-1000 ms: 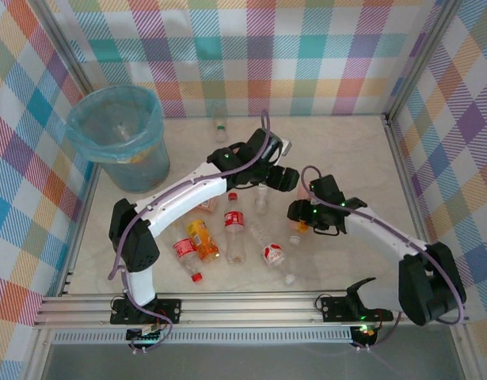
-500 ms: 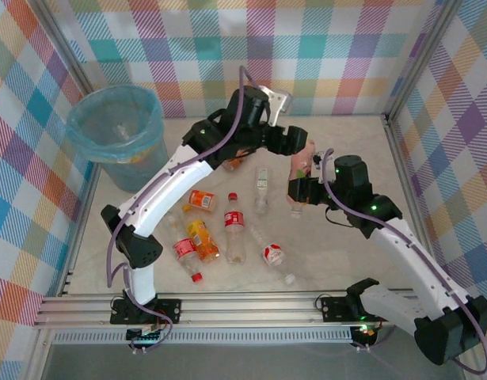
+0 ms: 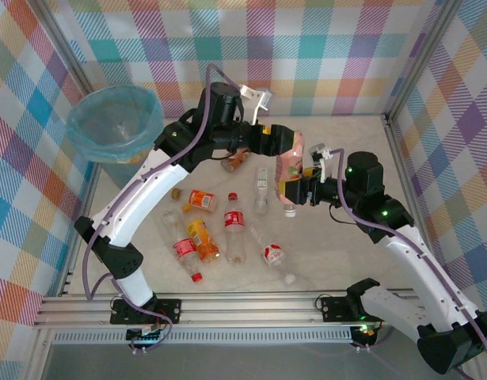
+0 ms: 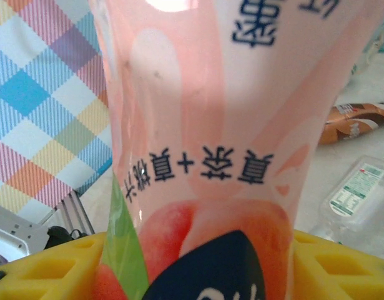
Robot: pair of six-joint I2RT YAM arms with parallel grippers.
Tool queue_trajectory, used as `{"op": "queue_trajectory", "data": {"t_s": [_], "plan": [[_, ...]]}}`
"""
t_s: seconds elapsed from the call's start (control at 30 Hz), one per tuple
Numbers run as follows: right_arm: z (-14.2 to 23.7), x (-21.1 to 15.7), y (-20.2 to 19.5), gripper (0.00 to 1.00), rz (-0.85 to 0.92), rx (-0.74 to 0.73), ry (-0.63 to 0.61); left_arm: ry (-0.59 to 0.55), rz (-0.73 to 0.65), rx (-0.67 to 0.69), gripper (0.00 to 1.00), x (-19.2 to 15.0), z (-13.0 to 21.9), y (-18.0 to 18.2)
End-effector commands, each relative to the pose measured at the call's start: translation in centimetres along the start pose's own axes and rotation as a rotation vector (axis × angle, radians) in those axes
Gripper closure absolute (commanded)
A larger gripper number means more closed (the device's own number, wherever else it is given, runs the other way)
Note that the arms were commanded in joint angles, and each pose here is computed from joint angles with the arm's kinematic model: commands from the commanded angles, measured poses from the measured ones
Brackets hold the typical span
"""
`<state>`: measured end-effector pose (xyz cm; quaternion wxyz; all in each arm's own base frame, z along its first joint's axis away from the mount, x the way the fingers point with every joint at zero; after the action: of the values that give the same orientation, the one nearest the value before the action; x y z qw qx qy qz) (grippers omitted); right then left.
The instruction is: Put the plastic bottles in the bin
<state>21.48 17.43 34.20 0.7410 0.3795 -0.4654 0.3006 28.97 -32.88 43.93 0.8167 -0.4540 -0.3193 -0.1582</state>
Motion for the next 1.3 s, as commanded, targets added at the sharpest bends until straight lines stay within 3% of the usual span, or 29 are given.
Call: {"op": "queue_trajectory", "data": {"t_s": [0.0,0.33,0.67,1.07,1.27], "plan": [[0.7,2.2,1.7,0.4,0.059,0.094,-0.081,0.035,0.034,-0.092,0.08,-0.5,0.3,-1.0],[0.4,2.8,2.6,0.4,0.066,0.162,-0.106,0.083,0.075,-0.155,0.1,-1.4,-0.3,-1.2],[0.0,2.8,2.7,0.37,0.061,0.162,-0.104,0.088,0.072,-0.182,0.28,-1.5,0.1,-1.5],[0.0,4.0,2.8,0.24,0.059,0.124,-0.12,-0.038,0.068,-0.12,0.36,0.1,3.0,-1.3],[-0.3,5.9,2.7,0.2,0.065,0.063,-0.132,-0.179,0.067,-0.008,0.36,2.2,6.4,0.1]]}}
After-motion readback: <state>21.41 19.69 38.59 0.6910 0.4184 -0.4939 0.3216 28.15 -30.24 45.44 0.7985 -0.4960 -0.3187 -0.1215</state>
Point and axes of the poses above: each hand's point on the last joint's axis, 136 mm out from that joint toward the fingers, its own z axis back along the fingers, its own y axis along the line the jaws close on, x = y × z, the point moved 5 cm from there along z, back along the fingers, and after that the axes turned 11 degrees about z, right-handed, at the moved point
